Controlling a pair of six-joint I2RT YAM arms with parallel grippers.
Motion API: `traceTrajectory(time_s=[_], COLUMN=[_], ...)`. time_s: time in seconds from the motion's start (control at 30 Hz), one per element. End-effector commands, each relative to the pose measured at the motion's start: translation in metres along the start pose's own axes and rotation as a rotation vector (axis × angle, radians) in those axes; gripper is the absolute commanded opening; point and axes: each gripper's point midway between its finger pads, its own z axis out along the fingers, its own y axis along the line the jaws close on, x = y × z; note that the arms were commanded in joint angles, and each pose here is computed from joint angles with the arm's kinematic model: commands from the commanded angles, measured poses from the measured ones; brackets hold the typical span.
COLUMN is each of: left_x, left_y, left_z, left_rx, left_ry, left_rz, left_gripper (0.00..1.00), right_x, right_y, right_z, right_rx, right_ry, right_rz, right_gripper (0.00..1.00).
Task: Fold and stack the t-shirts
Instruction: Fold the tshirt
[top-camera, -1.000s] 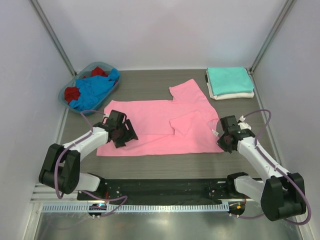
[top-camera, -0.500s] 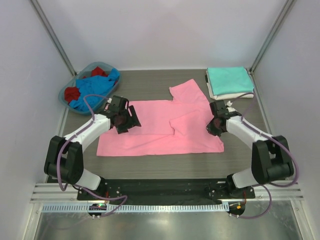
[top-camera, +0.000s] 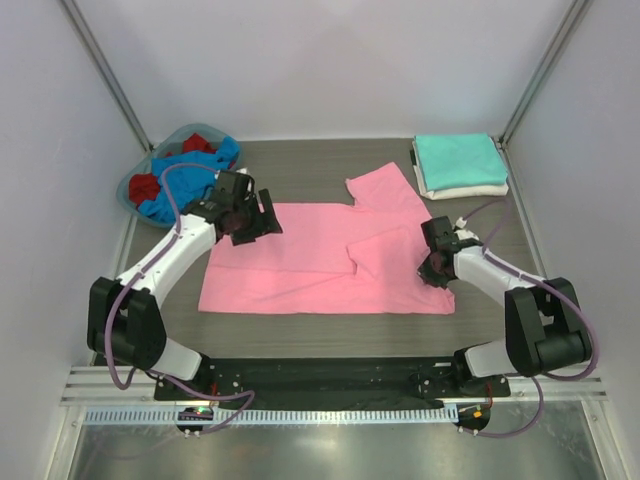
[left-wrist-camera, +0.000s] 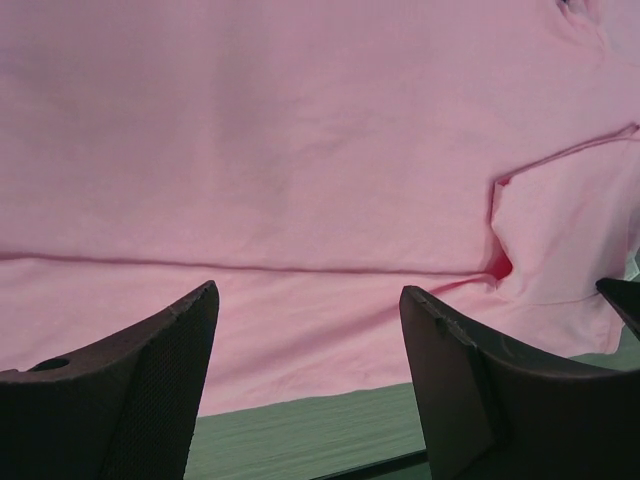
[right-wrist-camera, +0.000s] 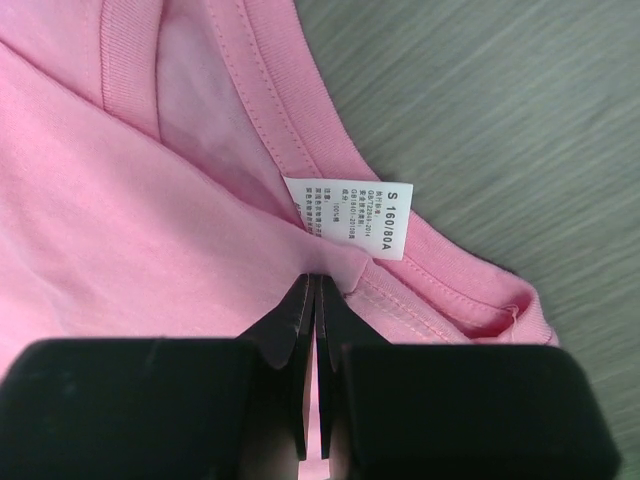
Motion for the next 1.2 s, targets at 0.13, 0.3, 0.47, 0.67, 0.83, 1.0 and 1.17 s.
traceTrajectory(time_s=[0.13, 0.3, 0.47, 0.67, 0.83, 1.0, 1.17], left_x=[-0.044, -0.071, -0.089, -0.087, -0.094, -0.103, -0.108], left_y=[0.016, 0.053, 0.065, 0.069, 0.085, 0.101, 0.109], left_z=[-0.024, -0.025, -0.001, 0.039, 0.074, 0.098, 0.125], left_rx=[-0.075, -0.097, -0.105, -0.094, -0.155, -0.22, -0.24], left_ry=[-0.121, -0.121, -0.077, 0.04, 0.074, 0.087, 0.125], left_rz=[0.02, -0.062, -0.049, 0.005, 0.041, 0.086, 0.12], left_gripper=[0.74, 0.74, 0.73, 0.69, 0.66, 0.64, 0.63], right_x=[0.015, 0.004, -0.034, -0.094, -0.134, -0.167, -0.184], right_y=[-0.073, -0.081, -0.043, 0.032, 0.089, 0.131, 0.153], right_z=[-0.005, -0.01, -0.039, -0.078, -0.077, -0.079, -0.067], right_rx=[0.197, 0.163, 0.019, -0.226, -0.355, -0.437, -0.467], right_ry=[0.029, 0.03, -0.027, -0.084, -0.095, -0.127, -0.135], right_rz=[-0.005, 0.046, 0.014, -0.145, -0.271, -0.333, -0.353], right_gripper=[0.12, 0.12, 0.15, 0.24, 0.27, 0.28, 0.28])
